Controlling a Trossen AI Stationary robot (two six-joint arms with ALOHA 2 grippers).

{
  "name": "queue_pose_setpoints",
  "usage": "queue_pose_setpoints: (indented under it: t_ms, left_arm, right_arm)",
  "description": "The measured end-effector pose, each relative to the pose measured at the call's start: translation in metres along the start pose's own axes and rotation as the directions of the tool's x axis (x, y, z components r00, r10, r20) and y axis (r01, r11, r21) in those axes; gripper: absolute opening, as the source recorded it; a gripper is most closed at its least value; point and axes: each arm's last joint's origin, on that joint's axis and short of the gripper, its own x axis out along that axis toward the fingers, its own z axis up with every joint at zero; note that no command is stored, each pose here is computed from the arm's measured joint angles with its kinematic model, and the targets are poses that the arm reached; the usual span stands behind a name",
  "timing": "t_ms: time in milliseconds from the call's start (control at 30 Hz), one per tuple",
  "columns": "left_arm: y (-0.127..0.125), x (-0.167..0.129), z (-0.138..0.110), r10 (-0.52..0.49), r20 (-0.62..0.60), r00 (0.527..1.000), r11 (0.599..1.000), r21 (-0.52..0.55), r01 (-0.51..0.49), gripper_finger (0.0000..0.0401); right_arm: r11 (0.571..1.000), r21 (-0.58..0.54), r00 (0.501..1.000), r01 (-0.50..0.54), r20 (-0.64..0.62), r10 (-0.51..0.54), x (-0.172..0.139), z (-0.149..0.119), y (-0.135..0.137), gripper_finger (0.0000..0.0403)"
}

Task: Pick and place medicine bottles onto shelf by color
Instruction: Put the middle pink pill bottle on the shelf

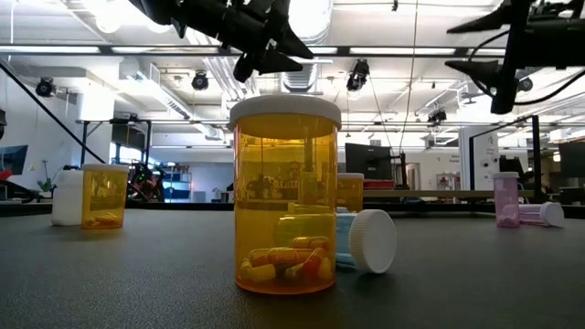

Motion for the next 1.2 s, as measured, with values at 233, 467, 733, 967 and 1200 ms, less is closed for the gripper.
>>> queue_pose_setpoints:
  t_ms: [233,467,733,967,1200]
  left_arm:
    - [0.000,0.000,0.000,0.000,0.000,1.000,1.000,-0.001,0.000,0.0164]
    - [0.000,0.000,0.000,-0.001,-0.001,1.000,1.000,-0.002,0.001,0.0164]
    - [0.000,-0.004,0.002,0.000,-0.003,1.000,1.000,-0.002,0.000,0.0164]
    - [0.001,-0.010,0.006,0.002,-0.012,1.000,1.000,0.000,-0.002,0.0164]
    - [0.002,-0.011,0.006,0.006,-0.015,1.000,1.000,0.000,-0.006,0.0164]
  right_arm:
    - [0.997,-0.052,0.998,0.053,0.044,-0.050,0.008,0.007,0.012,0.0215]
    - [0.985,-0.154,0.997,0.075,0.032,-0.070,0.024,0.010,0.034,0.0215]
    - [0.875,-0.354,0.903,0.332,-0.148,-0.402,0.037,0.013,0.048,0.0215]
    - [0.715,-0.332,0.630,0.615,-0.339,-0.699,0.025,0.038,0.054,0.0215]
    - [0.640,-0.374,0.405,0.672,-0.538,-0.739,0.036,0.022,0.068,0.0215]
